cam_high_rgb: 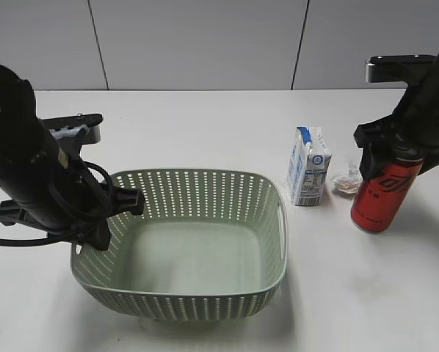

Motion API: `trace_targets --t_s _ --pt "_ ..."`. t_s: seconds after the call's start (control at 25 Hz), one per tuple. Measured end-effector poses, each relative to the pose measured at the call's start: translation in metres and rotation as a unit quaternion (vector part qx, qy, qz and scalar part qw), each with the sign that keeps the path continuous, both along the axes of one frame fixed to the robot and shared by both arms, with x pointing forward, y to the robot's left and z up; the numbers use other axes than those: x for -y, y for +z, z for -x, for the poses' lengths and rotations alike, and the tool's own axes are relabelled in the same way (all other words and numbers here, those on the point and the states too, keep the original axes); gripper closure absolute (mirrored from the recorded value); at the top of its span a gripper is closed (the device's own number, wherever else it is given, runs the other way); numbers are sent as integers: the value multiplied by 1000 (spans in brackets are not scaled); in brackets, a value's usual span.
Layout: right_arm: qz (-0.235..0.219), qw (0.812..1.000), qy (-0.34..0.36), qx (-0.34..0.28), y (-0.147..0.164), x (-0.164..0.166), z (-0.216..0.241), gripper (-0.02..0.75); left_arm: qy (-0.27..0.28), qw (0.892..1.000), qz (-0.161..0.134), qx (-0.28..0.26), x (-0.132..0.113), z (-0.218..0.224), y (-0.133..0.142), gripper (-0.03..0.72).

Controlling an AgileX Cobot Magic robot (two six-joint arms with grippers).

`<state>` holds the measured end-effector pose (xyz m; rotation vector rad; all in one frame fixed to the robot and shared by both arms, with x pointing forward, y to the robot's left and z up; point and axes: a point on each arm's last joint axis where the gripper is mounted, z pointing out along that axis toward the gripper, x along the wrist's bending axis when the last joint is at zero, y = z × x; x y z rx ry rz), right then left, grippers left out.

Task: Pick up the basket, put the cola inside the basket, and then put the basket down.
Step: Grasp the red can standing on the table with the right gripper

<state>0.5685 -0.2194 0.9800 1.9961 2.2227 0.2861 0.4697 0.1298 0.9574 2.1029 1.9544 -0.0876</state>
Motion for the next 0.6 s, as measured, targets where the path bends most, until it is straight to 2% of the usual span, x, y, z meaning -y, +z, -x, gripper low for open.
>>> trace_targets --t_s 0.16,0.6 --pt "-1 1000 -1 3 0 0 -1 192 0 1000 0 0 0 0 0 688" --pt "-2 1000 -2 4 0 0 -1 196 1 1000 4 8 1 -1 0 688"
